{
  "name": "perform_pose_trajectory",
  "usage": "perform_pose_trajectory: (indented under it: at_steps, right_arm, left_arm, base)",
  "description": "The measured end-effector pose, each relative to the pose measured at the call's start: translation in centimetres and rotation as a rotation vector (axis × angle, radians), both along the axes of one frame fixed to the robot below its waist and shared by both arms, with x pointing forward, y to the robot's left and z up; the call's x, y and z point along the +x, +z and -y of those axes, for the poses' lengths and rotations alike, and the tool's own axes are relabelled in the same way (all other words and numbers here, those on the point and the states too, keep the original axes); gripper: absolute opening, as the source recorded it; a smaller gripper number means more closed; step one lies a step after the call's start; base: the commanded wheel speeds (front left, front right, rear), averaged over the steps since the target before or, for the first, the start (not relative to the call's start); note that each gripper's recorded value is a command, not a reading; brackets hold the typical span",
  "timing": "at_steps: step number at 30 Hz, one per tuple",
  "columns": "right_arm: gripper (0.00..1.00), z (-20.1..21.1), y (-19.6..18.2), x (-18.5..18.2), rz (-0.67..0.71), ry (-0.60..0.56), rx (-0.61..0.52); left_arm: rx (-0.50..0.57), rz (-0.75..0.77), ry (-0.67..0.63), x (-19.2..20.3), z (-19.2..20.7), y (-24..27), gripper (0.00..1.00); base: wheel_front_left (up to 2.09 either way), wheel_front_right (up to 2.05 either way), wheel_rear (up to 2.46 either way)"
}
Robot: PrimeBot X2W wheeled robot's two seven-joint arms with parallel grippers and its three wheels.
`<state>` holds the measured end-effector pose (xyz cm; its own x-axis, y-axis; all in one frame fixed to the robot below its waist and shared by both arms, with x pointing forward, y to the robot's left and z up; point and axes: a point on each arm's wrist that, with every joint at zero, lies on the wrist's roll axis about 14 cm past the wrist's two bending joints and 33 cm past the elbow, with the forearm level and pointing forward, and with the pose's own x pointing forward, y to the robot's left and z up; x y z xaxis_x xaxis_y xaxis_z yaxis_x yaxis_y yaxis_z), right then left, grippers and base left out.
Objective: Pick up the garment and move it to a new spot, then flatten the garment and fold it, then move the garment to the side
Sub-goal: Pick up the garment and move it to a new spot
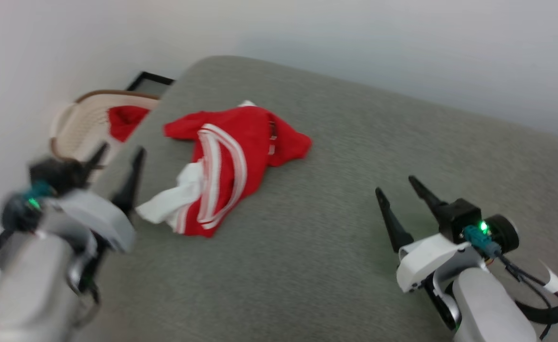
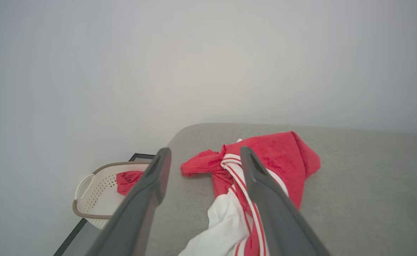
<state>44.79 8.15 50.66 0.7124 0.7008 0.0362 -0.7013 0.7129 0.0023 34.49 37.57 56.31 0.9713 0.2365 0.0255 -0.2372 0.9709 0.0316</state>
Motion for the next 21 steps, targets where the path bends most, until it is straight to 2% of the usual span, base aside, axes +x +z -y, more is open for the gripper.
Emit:
perform_pose_trajectory:
  at_steps: [4,9,15,21]
  right_arm:
    - [1.00,2.6,-0.2,1.4,0.004,-0.073,0.003]
    - [1.00,6.4,-1.7,2.7,-0.024,-0.171,0.000]
    - [1.00,11.5,-3.0,3.8,-0.045,-0.299,-0.012]
    - [1.00,15.3,-4.4,3.8,-0.070,-0.386,-0.036]
  left_arm:
    - [-0.025,-0.052,-0.030,4.0,-0.8,0.8,1.00]
    - [-0.091,-0.325,-0.104,8.2,0.7,-3.9,1.00]
    - [-0.206,-0.689,-0.171,10.0,2.8,-10.3,1.00]
    - [-0.278,-0.823,-0.224,12.3,5.1,-13.4,1.00]
  base:
    - [0.00,0.00,0.00]
    - [0.00,0.00,0.00]
    - [0.00,0.00,0.00]
    - [0.00,0.00,0.00]
